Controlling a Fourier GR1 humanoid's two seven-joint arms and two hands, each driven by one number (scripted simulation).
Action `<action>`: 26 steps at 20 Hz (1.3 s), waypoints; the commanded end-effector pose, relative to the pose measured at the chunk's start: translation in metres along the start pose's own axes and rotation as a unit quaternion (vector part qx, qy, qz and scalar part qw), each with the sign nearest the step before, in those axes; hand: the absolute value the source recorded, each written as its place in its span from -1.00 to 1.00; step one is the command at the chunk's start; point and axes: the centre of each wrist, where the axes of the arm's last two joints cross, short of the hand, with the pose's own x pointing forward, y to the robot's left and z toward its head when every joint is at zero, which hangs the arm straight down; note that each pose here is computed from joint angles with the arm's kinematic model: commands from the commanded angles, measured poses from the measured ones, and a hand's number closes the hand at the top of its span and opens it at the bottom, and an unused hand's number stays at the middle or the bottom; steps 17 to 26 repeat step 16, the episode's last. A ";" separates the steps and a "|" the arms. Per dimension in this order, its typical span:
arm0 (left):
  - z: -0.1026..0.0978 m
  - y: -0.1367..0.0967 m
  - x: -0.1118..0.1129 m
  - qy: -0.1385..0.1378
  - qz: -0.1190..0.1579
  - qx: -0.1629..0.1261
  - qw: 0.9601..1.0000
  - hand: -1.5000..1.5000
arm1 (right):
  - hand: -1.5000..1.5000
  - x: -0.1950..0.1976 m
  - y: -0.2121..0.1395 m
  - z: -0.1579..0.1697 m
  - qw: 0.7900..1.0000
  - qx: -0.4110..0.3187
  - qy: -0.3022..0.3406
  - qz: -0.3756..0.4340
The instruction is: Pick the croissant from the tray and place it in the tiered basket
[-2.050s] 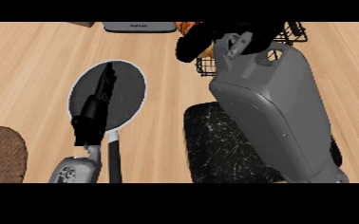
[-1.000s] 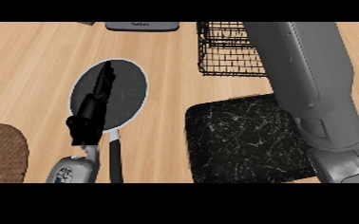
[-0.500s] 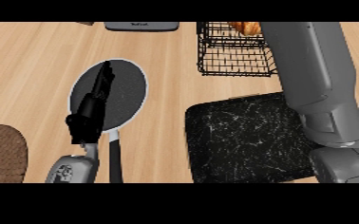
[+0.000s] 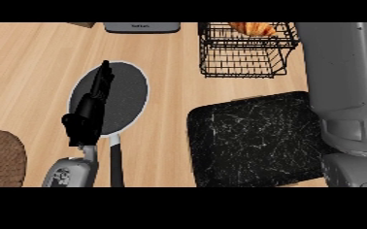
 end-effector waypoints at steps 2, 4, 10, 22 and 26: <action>0.002 0.010 -0.010 0.001 -0.002 0.014 1.000 0.00 | -1.00 -0.025 -0.035 -0.009 0.996 -0.049 0.059 -0.055; 0.001 -0.009 -0.003 0.004 -0.002 0.014 1.000 0.00 | -1.00 -0.063 -0.055 -0.016 0.992 -0.058 0.075 -0.087; 0.012 0.014 -0.011 0.017 0.000 0.022 1.000 0.00 | -1.00 -0.121 -0.114 0.015 0.982 -0.079 0.083 -0.148; 0.019 0.017 -0.014 0.004 -0.010 0.027 1.000 0.00 | -1.00 -0.213 -0.154 0.064 0.984 -0.064 0.069 -0.153; 0.019 0.017 -0.014 0.004 -0.010 0.027 1.000 0.00 | -1.00 -0.213 -0.154 0.064 0.984 -0.064 0.069 -0.153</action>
